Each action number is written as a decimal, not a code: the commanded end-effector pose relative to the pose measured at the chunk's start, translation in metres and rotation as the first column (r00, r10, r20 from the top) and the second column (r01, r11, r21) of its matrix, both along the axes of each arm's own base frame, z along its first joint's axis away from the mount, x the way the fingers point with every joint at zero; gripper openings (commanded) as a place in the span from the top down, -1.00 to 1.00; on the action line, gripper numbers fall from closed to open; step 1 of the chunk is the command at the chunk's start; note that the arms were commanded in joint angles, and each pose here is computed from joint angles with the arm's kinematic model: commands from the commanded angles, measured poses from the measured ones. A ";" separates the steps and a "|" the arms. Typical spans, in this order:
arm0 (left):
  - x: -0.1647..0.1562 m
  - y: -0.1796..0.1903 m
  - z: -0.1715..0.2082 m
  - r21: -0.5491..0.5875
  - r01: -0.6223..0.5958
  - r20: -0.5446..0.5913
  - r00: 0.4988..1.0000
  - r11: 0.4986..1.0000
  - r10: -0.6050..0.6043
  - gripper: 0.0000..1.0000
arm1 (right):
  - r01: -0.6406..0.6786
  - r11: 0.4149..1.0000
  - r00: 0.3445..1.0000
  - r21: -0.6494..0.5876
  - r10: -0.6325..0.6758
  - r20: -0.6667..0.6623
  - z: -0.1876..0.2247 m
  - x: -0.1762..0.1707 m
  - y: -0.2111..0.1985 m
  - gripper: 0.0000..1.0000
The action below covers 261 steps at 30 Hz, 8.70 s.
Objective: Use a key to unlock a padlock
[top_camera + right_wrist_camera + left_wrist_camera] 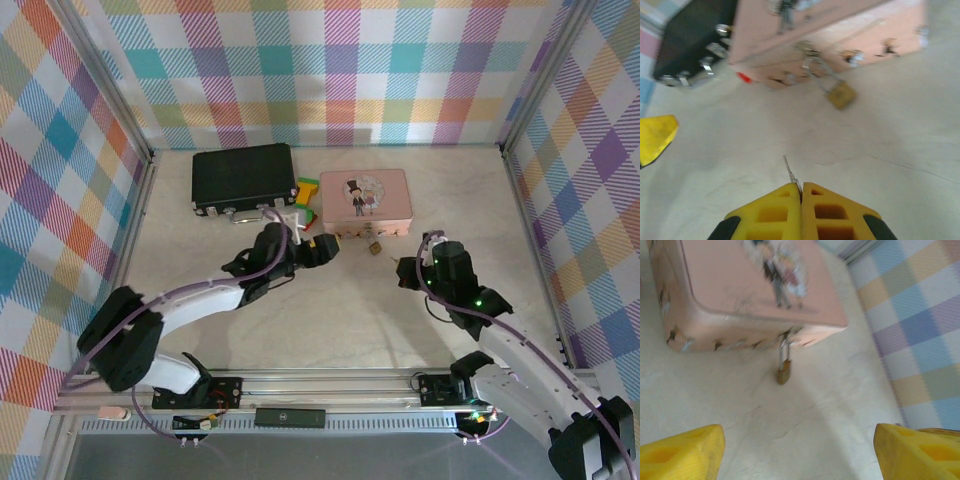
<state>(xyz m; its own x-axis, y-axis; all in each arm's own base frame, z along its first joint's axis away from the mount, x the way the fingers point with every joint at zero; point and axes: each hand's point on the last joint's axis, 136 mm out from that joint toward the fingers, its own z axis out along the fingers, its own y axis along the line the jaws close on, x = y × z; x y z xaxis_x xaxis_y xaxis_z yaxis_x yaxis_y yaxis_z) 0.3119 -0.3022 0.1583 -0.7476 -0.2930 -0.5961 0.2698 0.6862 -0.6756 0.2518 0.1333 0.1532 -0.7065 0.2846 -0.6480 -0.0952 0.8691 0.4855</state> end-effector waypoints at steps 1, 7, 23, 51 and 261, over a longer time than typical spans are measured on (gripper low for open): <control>0.005 -0.022 -0.011 0.086 0.006 0.024 1.000 0.996 -0.008 -0.54 | 0.063 0.981 0.996 -0.182 -0.074 -0.055 -0.027 -0.012 -0.037 1.00; 0.027 -0.066 -0.046 0.226 -0.036 0.060 0.998 0.973 0.023 -0.52 | 0.101 0.981 0.993 -0.165 -0.109 -0.041 -0.028 -0.004 -0.053 1.00; 0.071 -0.122 -0.130 0.391 -0.135 -0.036 0.986 0.910 0.162 -0.48 | 0.094 0.995 0.995 -0.043 -0.093 0.022 -0.010 0.011 -0.053 1.00; 0.059 -0.139 -0.103 0.096 0.024 -0.158 0.987 0.995 -0.008 1.00 | 0.067 0.993 0.997 0.094 -0.062 -0.050 -0.037 0.015 -0.037 1.00; 0.050 -0.169 0.008 -0.614 -0.021 -0.249 0.954 0.789 -0.169 1.00 | 0.220 0.685 0.972 0.695 -0.093 -0.216 -0.020 0.100 0.009 1.00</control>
